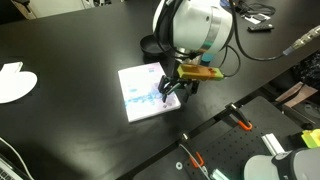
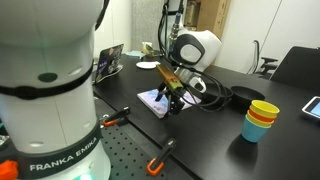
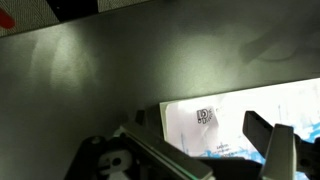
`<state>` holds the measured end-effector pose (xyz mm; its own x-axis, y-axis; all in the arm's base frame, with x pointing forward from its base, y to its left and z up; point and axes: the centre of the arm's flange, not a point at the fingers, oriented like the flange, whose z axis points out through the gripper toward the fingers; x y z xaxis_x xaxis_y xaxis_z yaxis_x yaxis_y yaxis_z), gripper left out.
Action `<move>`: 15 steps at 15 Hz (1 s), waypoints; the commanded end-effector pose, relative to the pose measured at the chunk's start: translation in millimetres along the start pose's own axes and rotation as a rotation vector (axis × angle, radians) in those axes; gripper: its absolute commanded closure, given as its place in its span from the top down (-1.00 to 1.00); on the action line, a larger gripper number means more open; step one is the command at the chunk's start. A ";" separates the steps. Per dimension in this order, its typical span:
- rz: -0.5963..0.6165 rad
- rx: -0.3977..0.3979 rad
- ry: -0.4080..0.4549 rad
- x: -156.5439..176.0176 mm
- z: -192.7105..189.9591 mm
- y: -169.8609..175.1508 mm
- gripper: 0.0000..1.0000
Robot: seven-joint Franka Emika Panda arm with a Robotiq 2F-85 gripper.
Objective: Open the blue and white book.
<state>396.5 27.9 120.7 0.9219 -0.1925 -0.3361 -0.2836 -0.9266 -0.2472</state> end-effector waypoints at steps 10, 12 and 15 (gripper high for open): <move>-0.020 0.082 -0.036 5.4 0.8 -7.1 1.00; -0.021 0.091 -0.045 4.5 1.3 -9.4 1.00; -0.021 0.098 -0.056 2.1 2.8 -13.4 1.00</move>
<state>400.7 35.0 114.8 0.9111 -0.1684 -0.3763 -0.2942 -0.9051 -0.3071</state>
